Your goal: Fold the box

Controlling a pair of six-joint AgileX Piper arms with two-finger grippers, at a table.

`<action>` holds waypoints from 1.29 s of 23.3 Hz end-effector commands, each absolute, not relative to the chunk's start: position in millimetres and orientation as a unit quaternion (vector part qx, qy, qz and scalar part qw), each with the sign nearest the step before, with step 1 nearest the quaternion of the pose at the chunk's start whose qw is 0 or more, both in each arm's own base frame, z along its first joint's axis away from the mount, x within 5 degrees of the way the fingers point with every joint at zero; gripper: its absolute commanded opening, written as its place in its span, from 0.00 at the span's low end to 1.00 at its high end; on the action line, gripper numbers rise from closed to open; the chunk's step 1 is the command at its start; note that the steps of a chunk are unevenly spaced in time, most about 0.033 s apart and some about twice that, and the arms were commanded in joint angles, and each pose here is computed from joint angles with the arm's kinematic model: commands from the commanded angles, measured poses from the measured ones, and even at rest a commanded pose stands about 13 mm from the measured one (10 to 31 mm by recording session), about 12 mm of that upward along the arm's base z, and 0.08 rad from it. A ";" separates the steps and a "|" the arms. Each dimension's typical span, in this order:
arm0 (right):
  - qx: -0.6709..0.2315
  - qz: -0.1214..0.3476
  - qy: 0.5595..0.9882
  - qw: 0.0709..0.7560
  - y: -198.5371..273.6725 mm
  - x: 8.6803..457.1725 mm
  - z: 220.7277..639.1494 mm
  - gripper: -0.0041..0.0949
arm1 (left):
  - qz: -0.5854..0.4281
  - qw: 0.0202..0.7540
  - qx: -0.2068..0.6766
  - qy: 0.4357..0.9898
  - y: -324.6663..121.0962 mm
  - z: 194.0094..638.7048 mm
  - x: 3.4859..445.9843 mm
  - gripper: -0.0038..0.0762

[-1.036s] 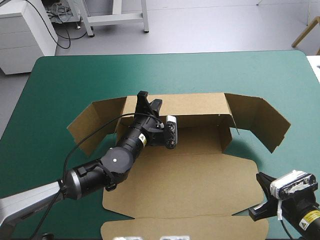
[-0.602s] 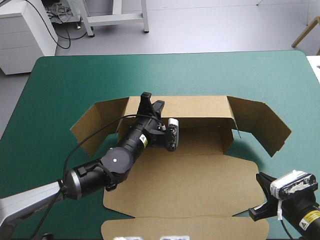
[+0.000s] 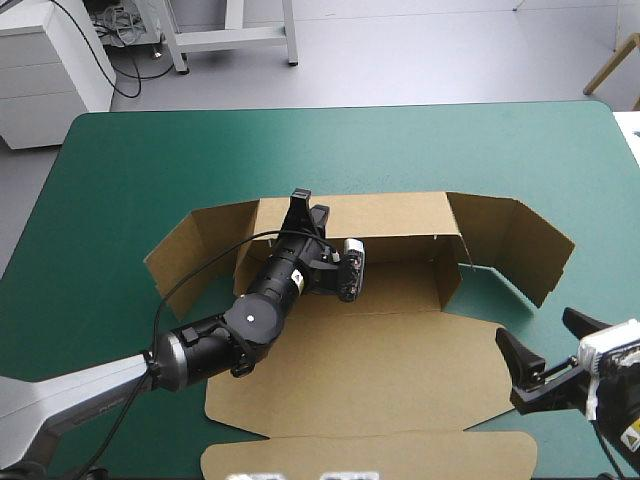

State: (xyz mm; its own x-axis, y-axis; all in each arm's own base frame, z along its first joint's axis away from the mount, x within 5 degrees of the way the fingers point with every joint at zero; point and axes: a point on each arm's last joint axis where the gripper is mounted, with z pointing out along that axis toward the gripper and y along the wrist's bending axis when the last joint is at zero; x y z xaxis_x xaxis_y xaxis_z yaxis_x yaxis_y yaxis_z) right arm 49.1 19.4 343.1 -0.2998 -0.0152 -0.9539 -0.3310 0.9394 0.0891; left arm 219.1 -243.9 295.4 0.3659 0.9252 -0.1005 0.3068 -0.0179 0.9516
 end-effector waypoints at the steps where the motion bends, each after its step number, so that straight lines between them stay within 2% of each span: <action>1: -0.087 0.121 0.776 0.613 21.2 69.1 373.7 0.88 | 0.343 0.544 0.625 0.442 -240.7 321.7 219.9 0.04; 7: -0.089 0.059 0.825 0.555 44.7 157.6 420.9 0.88 | 0.343 0.545 0.625 0.442 -241.1 321.7 219.5 0.04; 10: -0.107 -0.011 0.849 0.517 55.7 214.2 441.4 0.88 | 0.343 0.545 0.625 0.442 -241.1 321.7 219.5 0.04; 13: -0.120 -0.043 0.862 0.491 61.3 259.6 455.4 0.88 | 0.343 0.545 0.625 0.442 -241.1 321.7 219.5 0.04; 18: -0.104 -0.016 0.882 0.459 47.8 308.6 463.9 0.88 | 0.345 0.544 0.623 0.443 -240.5 321.9 219.7 0.04; 26: -0.064 0.098 0.935 0.336 15.0 364.2 424.8 0.88 | 0.346 0.542 0.624 0.443 -241.3 320.2 220.4 0.04; 30: -0.043 0.116 0.940 0.317 4.6 378.1 408.2 0.88 | 0.346 0.542 0.624 0.443 -241.3 320.2 220.4 0.04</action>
